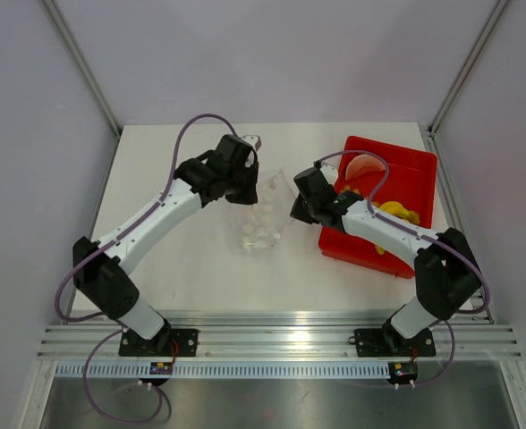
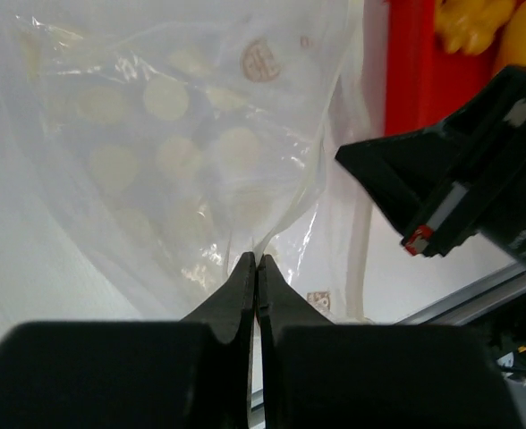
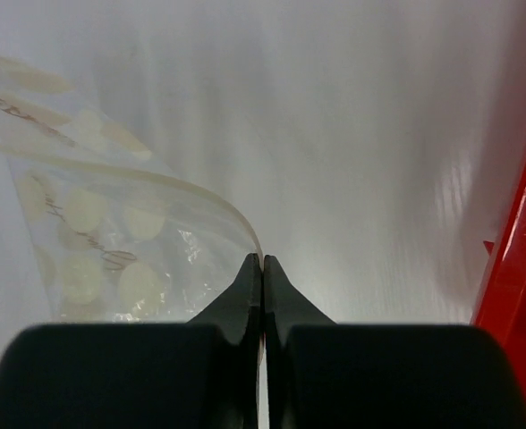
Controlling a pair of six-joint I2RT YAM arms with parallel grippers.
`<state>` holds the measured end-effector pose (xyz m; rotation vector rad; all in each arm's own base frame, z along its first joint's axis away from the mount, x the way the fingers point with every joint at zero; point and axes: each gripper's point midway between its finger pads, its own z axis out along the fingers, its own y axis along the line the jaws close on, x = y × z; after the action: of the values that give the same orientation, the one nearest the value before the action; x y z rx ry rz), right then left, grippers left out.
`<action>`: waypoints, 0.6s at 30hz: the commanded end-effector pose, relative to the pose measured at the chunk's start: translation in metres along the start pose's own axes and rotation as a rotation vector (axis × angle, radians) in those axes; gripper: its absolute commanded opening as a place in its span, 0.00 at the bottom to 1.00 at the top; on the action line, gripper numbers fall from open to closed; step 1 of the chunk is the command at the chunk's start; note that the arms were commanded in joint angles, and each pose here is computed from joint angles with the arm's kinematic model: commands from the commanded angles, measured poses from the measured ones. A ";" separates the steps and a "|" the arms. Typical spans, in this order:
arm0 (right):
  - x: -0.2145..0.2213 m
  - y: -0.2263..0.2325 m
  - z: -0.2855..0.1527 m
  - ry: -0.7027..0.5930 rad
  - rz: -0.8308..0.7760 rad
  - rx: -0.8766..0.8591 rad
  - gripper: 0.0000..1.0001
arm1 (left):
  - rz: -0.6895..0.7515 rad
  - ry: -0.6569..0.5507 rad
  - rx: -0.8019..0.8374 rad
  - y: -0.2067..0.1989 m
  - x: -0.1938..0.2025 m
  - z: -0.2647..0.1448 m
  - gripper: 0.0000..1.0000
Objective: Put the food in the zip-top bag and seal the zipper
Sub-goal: Open the zipper of the food storage bag.
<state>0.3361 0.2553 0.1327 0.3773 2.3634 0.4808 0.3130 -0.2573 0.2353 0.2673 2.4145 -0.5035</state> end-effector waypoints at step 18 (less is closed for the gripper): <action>-0.042 -0.028 -0.094 -0.174 -0.056 -0.027 0.62 | -0.008 0.091 0.056 -0.004 0.028 0.040 0.00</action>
<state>0.3012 0.2188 0.1930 0.3271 2.2566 0.5386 0.3018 -0.2645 0.1703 0.3130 2.5655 -0.5114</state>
